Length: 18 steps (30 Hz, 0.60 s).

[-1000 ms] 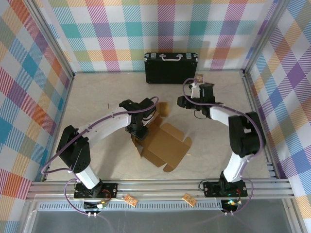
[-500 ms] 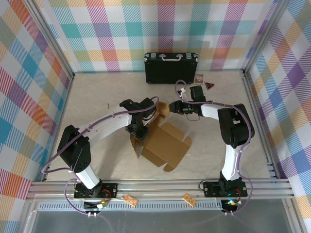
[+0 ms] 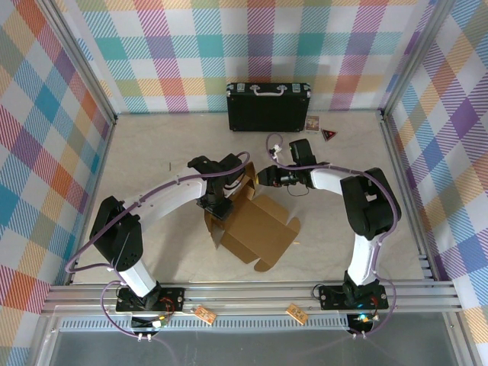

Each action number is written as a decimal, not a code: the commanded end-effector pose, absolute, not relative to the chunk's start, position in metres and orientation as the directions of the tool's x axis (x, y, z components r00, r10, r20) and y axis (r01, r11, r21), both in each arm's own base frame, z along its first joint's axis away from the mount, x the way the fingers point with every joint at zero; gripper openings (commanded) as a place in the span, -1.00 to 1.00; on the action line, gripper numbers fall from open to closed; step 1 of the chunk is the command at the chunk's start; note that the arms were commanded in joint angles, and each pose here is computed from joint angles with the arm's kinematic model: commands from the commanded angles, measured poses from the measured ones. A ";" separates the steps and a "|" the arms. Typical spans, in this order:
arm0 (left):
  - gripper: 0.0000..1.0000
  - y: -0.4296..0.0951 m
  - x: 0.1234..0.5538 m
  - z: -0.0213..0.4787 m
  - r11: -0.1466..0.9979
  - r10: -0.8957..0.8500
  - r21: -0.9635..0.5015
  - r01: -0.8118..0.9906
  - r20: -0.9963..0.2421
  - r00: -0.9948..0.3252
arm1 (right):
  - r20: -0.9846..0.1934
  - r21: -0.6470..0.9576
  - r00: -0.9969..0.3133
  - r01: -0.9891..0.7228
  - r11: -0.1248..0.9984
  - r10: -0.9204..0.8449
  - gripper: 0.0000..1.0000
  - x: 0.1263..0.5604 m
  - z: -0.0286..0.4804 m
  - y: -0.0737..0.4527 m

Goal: Fold the paper box

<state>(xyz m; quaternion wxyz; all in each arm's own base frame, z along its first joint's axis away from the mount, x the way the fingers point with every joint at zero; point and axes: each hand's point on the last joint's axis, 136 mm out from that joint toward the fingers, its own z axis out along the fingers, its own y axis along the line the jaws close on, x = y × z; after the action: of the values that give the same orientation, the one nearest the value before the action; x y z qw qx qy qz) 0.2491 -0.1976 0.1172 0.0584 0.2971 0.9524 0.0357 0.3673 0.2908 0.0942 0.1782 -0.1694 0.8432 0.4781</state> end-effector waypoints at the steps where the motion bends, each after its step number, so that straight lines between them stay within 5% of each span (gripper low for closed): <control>1: -0.04 -0.194 0.241 0.108 0.804 0.591 0.103 0.585 -0.029 -0.806 | -0.470 0.752 -0.869 -0.485 0.446 -0.154 -0.62 0.352 0.105 0.296; 18: -0.06 -0.197 0.241 0.109 0.800 0.598 0.090 0.593 -0.039 -0.800 | -0.579 0.742 -0.785 -0.619 0.258 -0.219 -0.54 0.340 0.118 0.327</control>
<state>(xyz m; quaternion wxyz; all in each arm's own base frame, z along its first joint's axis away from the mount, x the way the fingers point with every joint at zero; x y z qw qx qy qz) 0.2484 -0.1958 0.1172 0.0561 0.2954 0.9529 0.0392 0.3513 0.3079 0.1023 0.1789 -0.2252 0.8158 0.5017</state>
